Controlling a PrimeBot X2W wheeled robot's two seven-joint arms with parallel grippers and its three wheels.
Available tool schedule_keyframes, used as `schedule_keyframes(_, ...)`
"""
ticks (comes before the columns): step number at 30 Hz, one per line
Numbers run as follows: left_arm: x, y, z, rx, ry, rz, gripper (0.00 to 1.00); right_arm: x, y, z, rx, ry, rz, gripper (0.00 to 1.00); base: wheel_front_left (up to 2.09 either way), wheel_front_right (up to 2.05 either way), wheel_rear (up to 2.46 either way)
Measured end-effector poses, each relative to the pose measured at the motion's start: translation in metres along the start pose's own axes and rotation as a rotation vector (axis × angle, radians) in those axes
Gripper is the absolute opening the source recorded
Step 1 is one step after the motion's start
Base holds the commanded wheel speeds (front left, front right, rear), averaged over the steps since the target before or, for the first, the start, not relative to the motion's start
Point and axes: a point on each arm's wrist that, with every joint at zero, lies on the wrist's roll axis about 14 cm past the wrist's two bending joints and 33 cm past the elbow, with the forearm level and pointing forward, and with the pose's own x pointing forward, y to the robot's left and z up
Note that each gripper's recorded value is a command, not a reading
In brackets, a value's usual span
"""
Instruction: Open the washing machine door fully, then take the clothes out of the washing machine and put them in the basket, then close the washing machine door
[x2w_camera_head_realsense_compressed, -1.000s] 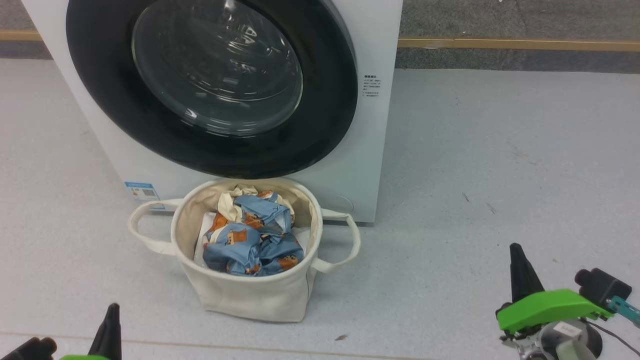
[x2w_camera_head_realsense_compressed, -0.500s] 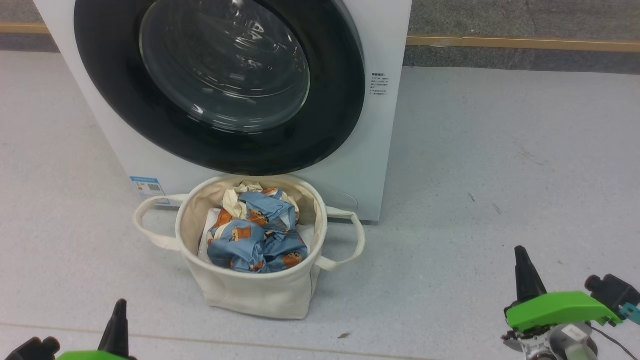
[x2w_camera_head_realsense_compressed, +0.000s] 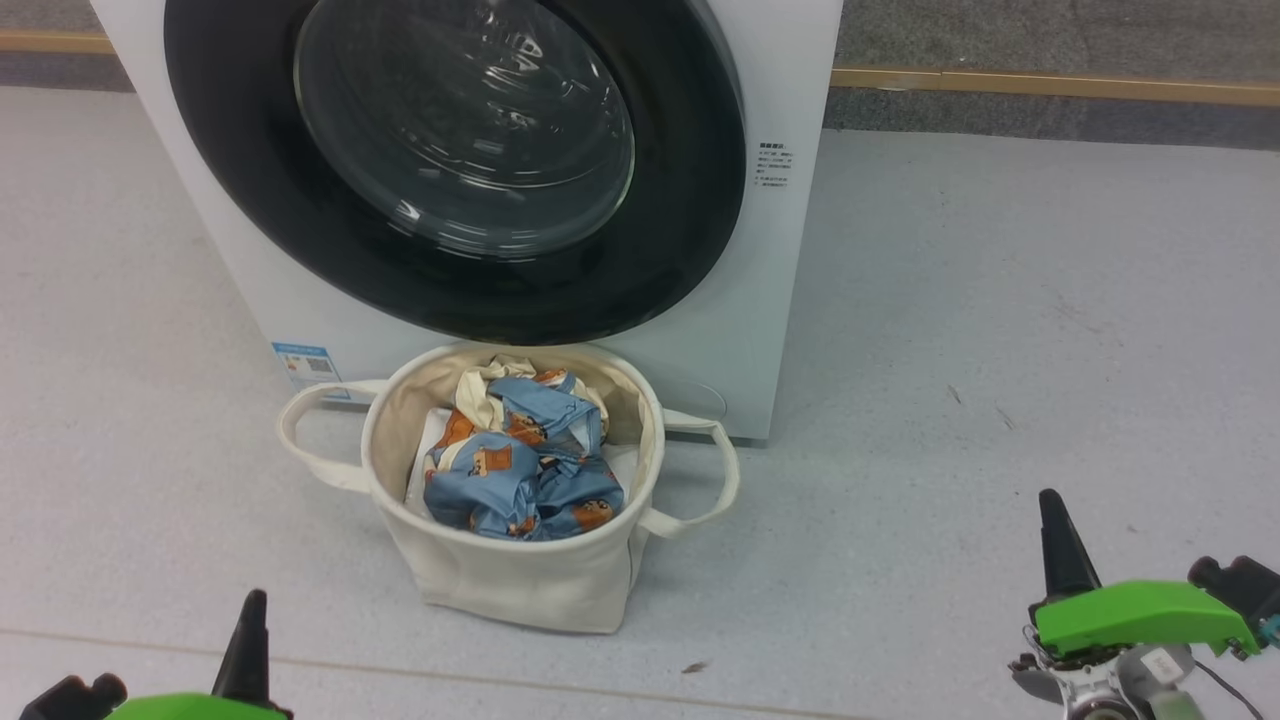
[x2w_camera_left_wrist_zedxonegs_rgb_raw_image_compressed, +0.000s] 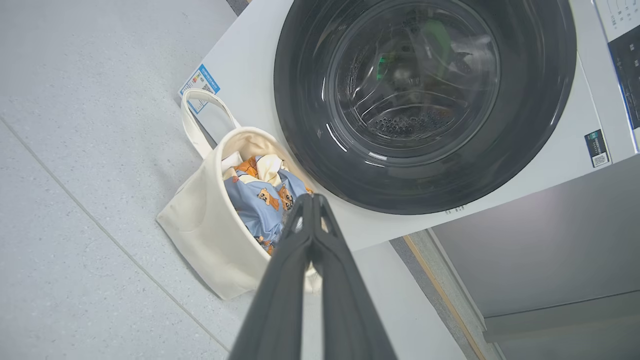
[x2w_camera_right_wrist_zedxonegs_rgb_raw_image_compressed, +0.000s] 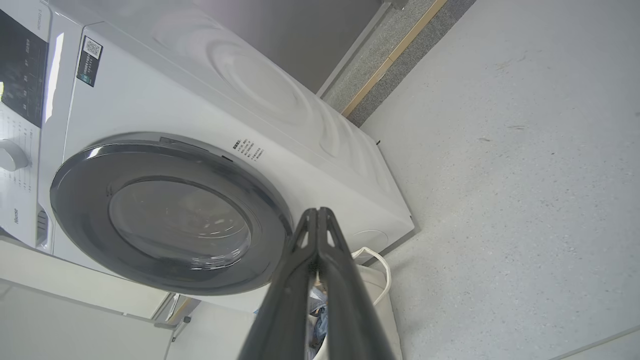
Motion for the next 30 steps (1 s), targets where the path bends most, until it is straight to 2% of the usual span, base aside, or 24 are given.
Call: schedule_keyframes(30, -0.003, -0.011, 0.001, -0.311, -0.016, -0.021, 0.0, 0.005, 0.007, -0.005, 0.308, 0.04, 0.015, 0.0, 0.0, 0.0, 0.0)
